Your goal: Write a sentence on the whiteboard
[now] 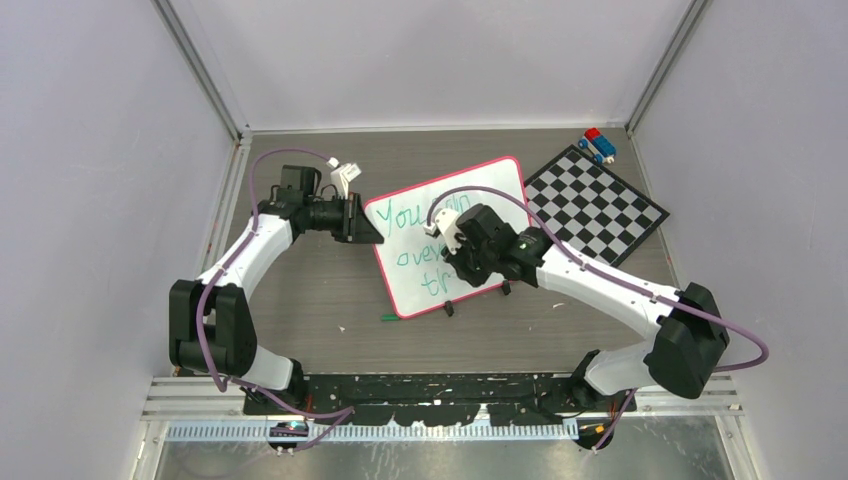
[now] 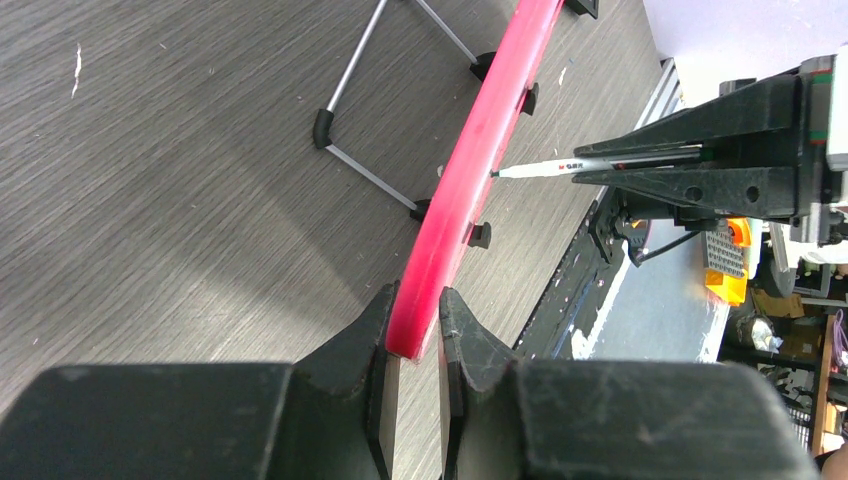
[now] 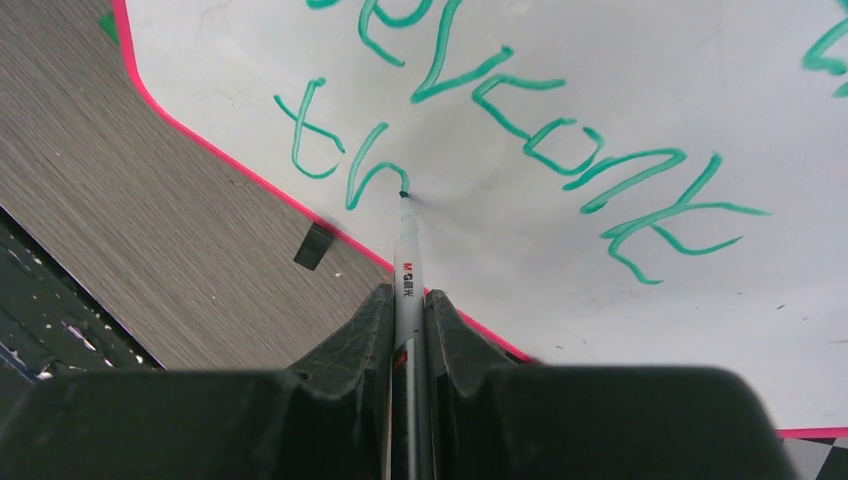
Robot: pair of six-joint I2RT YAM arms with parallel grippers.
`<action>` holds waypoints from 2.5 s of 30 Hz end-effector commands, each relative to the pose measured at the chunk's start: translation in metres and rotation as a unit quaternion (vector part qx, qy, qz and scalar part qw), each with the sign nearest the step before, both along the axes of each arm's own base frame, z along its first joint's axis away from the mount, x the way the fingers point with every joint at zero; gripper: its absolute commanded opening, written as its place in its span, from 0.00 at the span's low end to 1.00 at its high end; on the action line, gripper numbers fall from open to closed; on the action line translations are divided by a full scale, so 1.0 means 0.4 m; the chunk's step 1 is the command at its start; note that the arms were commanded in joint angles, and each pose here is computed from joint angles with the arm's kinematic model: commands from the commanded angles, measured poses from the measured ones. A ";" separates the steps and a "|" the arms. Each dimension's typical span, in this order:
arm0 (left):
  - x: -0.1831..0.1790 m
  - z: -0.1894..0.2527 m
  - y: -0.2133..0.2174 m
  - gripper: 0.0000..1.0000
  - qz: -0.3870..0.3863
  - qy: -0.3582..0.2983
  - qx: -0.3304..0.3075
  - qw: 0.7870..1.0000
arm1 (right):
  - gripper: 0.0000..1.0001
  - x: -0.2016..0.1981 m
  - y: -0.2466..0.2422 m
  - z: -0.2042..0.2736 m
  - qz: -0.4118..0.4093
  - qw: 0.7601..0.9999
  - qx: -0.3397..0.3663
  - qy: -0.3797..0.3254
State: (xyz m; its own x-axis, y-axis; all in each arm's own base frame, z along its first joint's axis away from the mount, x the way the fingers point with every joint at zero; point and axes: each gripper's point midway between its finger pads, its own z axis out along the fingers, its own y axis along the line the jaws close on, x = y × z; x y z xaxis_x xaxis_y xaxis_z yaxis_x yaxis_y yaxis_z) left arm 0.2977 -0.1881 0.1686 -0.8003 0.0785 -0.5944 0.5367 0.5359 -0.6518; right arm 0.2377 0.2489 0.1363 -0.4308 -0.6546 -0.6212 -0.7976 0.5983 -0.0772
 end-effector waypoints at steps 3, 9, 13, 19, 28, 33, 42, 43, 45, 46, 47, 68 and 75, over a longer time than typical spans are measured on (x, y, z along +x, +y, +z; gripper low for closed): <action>0.024 -0.005 0.007 0.00 0.009 -0.015 0.022 1.000 | 0.00 -0.017 -0.011 -0.019 0.003 1.000 0.004 0.009; 0.025 -0.002 0.008 0.00 0.010 -0.016 0.022 1.000 | 0.00 -0.034 -0.011 -0.016 0.014 1.000 0.000 0.017; 0.023 -0.002 0.008 0.00 0.009 -0.015 0.021 1.000 | 0.00 -0.037 -0.005 0.044 0.011 1.000 0.027 0.006; 0.024 0.001 0.006 0.00 0.008 -0.014 0.019 1.000 | 0.00 -0.021 -0.011 0.076 -0.002 0.999 0.029 -0.013; 0.017 0.011 0.009 0.00 0.009 -0.021 0.021 1.000 | 0.00 0.020 0.001 0.068 -0.026 0.999 0.022 -0.027; 0.017 0.008 0.010 0.00 0.009 -0.020 0.022 1.000 | 0.00 0.035 -0.006 0.052 -0.033 0.999 0.007 -0.034; 0.017 0.006 0.009 0.00 0.008 -0.019 0.023 1.000 | 0.00 0.054 -0.062 0.065 -0.065 0.997 0.005 -0.038; 0.018 0.004 0.009 0.00 0.008 -0.018 0.023 1.000 | 0.00 0.051 -0.062 0.066 -0.063 0.997 0.007 -0.037; 0.018 0.003 0.008 0.00 0.008 -0.017 0.022 1.000 | 0.00 0.042 -0.056 0.063 -0.055 0.998 0.011 -0.028; 0.019 0.002 0.009 0.00 0.008 -0.017 0.022 1.000 | 0.00 0.038 -0.052 0.058 -0.052 0.998 0.013 -0.022; 0.019 0.002 0.009 0.00 0.008 -0.016 0.023 1.000 | 0.00 0.035 -0.048 0.052 -0.049 0.999 0.014 -0.016; 0.018 -0.003 0.009 0.00 0.007 -0.016 0.023 1.000 | 0.00 -0.033 -0.027 0.023 -0.001 1.000 0.010 0.016; 0.017 0.000 0.010 0.00 0.007 -0.017 0.024 1.000 | 0.00 0.006 -0.002 0.114 -0.011 0.999 0.040 -0.022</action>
State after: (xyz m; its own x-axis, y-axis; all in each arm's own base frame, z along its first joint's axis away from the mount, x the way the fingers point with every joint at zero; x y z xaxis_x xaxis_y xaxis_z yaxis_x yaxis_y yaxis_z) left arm 0.2969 -0.1877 0.1689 -0.7970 0.0872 -0.5976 0.5435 0.5352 -0.6467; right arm 0.2260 0.2336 0.1390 -0.4813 -0.6502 -0.5879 -0.7856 0.6175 -0.0398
